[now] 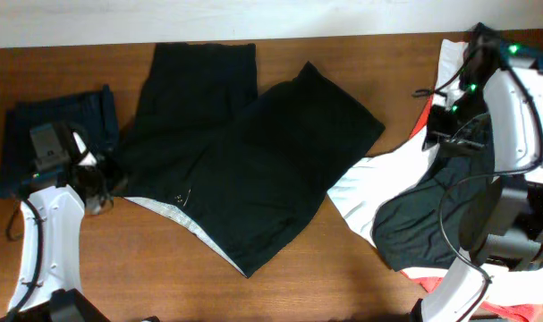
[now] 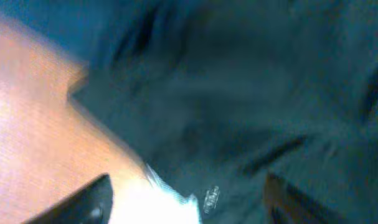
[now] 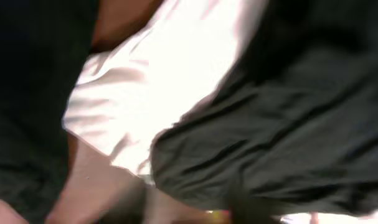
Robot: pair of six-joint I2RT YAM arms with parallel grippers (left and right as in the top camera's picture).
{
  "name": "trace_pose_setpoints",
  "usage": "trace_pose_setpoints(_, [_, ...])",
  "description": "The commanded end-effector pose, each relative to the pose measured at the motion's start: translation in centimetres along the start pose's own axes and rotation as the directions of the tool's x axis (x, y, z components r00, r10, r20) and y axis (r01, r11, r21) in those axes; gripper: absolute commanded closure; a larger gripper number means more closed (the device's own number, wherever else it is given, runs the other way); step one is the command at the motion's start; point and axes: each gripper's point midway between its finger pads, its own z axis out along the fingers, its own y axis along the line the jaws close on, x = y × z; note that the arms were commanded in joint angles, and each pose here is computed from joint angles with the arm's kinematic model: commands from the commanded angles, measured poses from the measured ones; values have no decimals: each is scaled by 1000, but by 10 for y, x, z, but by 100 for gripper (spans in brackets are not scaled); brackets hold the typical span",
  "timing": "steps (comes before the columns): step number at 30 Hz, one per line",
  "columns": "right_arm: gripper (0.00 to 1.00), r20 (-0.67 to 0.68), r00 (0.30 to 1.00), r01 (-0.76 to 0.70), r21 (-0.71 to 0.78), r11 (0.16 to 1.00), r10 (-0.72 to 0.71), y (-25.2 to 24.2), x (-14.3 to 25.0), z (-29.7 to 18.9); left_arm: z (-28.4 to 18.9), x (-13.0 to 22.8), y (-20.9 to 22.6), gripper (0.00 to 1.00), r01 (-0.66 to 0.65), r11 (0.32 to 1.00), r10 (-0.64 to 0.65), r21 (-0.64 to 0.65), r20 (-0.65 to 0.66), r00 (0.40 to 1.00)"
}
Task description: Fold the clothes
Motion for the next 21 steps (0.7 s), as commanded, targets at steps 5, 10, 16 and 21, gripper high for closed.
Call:
trace_pose_setpoints(5, [96, -68, 973, 196, -268, 943, -221, 65, 31, 106, -4, 47, -25, 22, -68, 996, 76, 53, -159, 984])
trace_pose_setpoints(10, [96, -17, 955, 282, -262, 923, -296, 82, 39, 154, 3, 84, -63, 22, -262, 964, 267, 54, -186, 945])
trace_pose_setpoints(16, [92, -58, 990, -110, 254, 961, 129, -48, 47, 166, 3, 107, -84, 22, -356, 931, 365, 77, -203, 909])
trace_pose_setpoints(21, [96, 36, 795, -546, 477, 689, 606, -153, 86, 136, 2, 112, -79, 22, -355, 932, 361, 67, -226, 905])
